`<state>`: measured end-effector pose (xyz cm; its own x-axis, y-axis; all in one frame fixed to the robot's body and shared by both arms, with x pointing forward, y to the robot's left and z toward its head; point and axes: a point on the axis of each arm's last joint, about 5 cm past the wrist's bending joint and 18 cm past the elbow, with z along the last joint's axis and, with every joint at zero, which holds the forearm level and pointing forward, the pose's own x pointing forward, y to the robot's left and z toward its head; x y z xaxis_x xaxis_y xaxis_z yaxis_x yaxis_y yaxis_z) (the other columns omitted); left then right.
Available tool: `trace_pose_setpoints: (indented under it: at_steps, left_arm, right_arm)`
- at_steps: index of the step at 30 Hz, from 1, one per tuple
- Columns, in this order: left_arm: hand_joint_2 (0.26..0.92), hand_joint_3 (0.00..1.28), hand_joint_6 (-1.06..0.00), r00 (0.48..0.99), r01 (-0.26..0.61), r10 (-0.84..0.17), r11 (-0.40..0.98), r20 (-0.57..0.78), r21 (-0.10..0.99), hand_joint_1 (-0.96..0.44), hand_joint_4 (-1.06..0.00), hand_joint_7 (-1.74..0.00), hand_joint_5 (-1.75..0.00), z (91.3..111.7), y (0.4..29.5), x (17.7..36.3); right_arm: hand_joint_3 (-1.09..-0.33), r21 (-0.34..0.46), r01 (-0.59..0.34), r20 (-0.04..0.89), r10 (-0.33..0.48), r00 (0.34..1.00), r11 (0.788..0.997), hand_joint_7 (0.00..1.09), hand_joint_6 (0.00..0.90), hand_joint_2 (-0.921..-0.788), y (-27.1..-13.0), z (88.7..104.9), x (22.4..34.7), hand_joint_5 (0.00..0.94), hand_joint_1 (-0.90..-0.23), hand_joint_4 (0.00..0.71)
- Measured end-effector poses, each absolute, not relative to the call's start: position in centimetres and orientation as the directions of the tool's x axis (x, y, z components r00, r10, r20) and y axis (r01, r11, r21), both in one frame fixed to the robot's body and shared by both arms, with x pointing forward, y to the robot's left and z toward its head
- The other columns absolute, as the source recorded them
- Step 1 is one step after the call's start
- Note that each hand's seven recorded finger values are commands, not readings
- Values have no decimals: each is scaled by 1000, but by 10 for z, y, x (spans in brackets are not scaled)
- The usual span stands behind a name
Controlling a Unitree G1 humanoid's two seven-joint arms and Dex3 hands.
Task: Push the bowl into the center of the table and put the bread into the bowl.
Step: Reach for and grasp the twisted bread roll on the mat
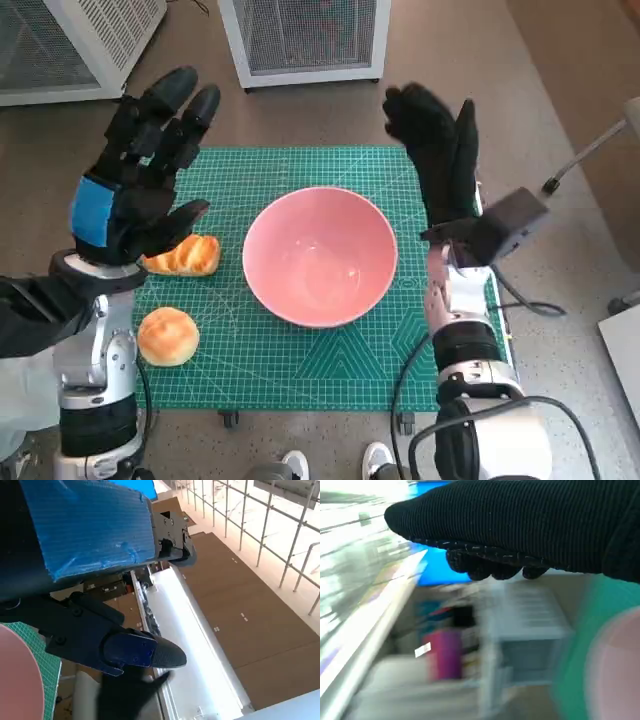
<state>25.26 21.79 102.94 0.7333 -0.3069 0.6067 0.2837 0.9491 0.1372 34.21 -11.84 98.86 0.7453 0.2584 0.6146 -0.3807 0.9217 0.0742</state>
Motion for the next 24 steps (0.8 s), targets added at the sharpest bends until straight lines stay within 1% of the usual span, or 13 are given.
trace_pose_setpoints:
  at_steps: [3,6,11,13,16,21,24]
  left_arm:
    - [921,217,-189,733,284,-307,949,607,137,-590,-232,-407,-2,1030,218,253]
    - [921,216,-190,733,286,-307,949,607,135,-590,-233,-405,-2,1030,217,254]
    - [921,213,-194,731,288,-307,949,609,132,-582,-234,-400,-2,1030,217,257]
    - [921,212,-195,732,288,-306,949,609,130,-580,-234,-398,-2,1029,217,258]
    - [921,212,-196,734,291,-306,948,606,127,-577,-235,-396,-2,1029,216,260]
    - [921,213,-199,729,298,-312,946,609,128,-565,-235,-391,-2,1029,214,262]
    - [921,214,-200,721,308,-321,942,614,130,-561,-236,-388,-2,1030,211,264]
  right_arm:
    - [-688,21,-430,691,298,659,902,16,321,-921,-121,999,340,2,-608,198]
    - [-676,-39,-464,738,338,584,885,22,333,-921,-123,1007,337,4,-609,201]
    - [-665,-111,-485,785,376,492,867,26,343,-921,-128,1013,328,5,-638,205]
    - [-657,-121,-493,798,380,468,862,26,343,-921,-130,1015,325,4,-647,205]
    - [-641,-126,-501,808,382,449,856,25,341,-921,-133,1017,323,3,-657,204]
    - [-622,-133,-500,818,379,431,856,24,339,-921,-136,1020,319,6,-663,212]
    - [-619,-138,-494,817,381,434,858,24,338,-921,-137,1019,317,6,-665,214]
